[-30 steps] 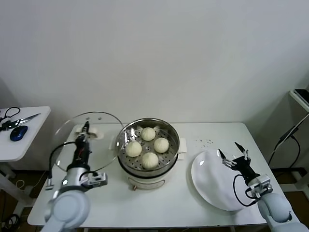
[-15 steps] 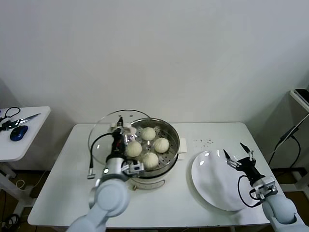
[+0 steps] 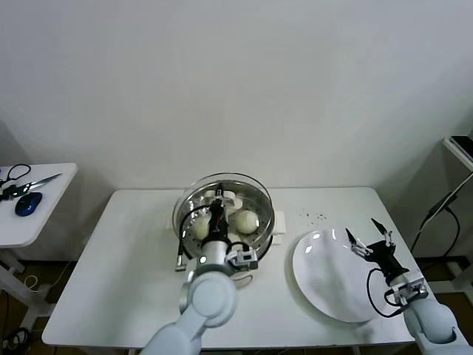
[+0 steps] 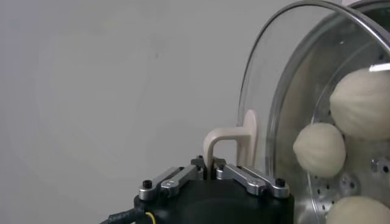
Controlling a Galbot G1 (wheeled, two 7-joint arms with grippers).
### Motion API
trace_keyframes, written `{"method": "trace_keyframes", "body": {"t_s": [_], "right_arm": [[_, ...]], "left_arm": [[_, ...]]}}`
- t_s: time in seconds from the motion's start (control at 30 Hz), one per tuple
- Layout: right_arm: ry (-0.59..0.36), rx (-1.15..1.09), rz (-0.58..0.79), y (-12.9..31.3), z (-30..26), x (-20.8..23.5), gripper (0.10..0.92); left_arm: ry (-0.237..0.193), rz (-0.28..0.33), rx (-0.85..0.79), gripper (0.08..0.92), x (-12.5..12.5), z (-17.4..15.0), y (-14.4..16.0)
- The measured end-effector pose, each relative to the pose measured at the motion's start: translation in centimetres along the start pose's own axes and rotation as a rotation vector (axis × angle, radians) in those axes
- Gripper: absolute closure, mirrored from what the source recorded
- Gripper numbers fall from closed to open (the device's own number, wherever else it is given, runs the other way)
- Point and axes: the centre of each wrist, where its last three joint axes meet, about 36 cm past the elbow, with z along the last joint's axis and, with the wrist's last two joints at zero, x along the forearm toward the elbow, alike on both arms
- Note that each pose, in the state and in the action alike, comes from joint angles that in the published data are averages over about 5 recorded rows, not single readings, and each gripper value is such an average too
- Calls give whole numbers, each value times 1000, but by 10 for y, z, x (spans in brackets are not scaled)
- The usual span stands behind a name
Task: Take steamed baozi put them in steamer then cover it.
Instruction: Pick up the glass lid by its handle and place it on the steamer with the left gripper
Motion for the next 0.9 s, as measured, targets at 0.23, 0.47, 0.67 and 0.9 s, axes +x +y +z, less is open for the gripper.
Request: {"method": "trace_keyframes", "body": {"t_s": [0.23, 0.47, 0.67, 0.9], "right_arm": [[0, 3, 1, -1, 1, -1, 200], [1, 9, -1, -2, 3, 0, 200], [0, 13, -3, -2, 3, -1, 200], [-1, 19, -4, -2, 4, -1, 200]], "left_arm": [[8, 7, -27, 850, -7, -8, -14], [19, 22, -55, 850, -12, -9, -26], [18, 29, -63, 850, -14, -10, -30], [18, 33, -69, 850, -17, -11, -35]]}}
